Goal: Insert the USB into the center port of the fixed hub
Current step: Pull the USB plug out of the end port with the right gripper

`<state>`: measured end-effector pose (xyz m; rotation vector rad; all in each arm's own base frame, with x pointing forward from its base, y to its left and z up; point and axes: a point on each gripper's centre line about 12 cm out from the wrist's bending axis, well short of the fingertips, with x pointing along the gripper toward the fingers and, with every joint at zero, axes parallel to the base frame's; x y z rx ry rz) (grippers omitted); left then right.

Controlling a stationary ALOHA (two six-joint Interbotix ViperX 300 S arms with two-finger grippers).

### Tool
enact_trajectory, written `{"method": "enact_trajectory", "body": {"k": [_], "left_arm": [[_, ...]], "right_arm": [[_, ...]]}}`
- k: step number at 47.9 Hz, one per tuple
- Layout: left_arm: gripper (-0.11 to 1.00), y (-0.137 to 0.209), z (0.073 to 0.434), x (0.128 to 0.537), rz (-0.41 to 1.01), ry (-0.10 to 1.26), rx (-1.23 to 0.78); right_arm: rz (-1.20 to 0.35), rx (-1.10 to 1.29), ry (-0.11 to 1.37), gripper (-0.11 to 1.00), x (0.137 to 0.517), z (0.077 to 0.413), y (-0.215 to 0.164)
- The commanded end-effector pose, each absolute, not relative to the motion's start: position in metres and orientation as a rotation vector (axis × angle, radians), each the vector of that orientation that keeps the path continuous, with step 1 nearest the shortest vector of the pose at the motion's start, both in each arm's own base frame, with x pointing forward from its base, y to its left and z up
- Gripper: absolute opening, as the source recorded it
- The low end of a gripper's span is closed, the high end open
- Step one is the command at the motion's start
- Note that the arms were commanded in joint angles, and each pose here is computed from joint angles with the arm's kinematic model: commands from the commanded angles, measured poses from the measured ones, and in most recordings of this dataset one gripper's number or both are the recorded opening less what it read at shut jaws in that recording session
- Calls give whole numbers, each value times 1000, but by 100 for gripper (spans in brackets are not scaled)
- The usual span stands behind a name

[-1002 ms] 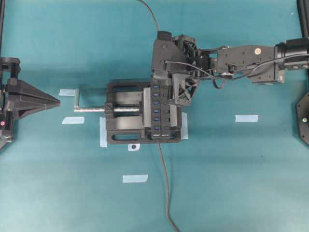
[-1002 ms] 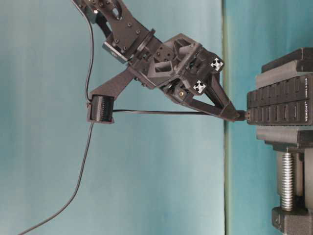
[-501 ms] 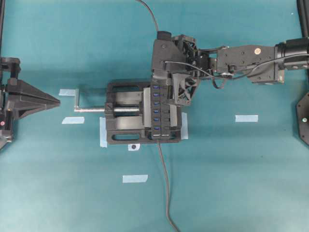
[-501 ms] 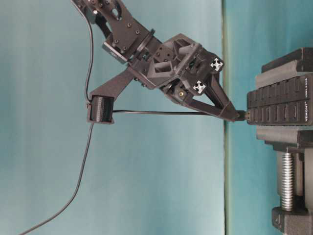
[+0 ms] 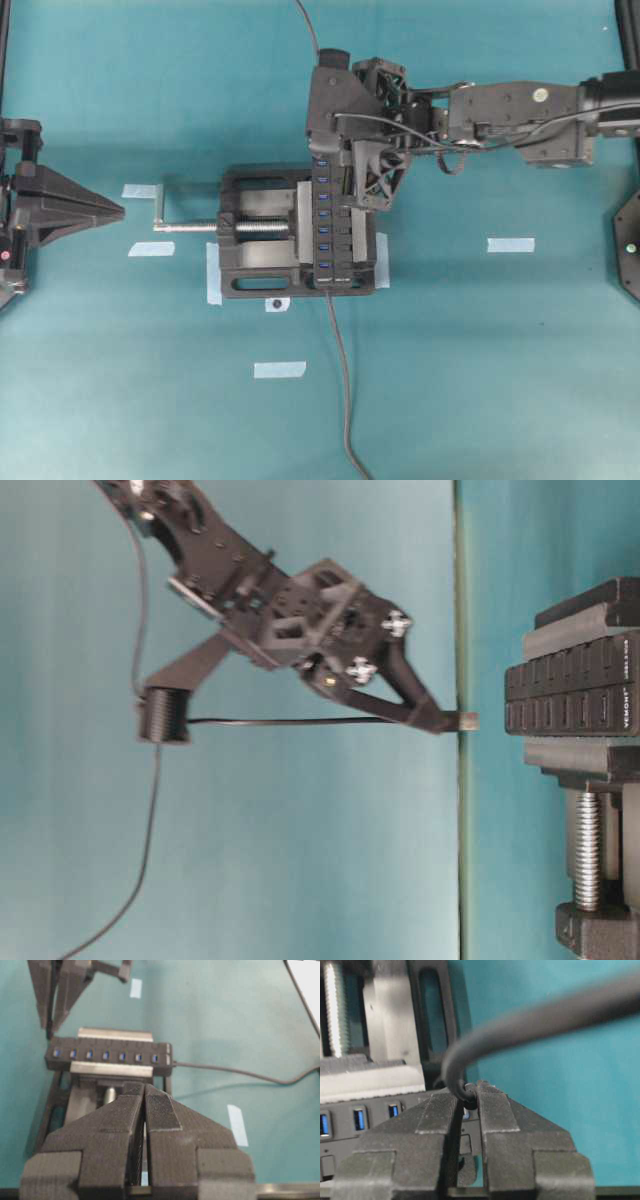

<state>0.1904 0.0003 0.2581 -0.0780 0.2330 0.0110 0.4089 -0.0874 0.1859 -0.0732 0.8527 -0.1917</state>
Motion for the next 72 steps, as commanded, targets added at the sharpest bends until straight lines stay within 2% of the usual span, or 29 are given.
{"method": "enact_trajectory", "body": {"k": [1, 72], "left_arm": [[0, 0, 264, 192, 9, 218, -78], [0, 0, 263, 192, 10, 219, -82]], "right_arm": [[-194, -74, 787, 8, 411, 213, -85], [-128, -65, 781, 8, 413, 222, -49]]}}
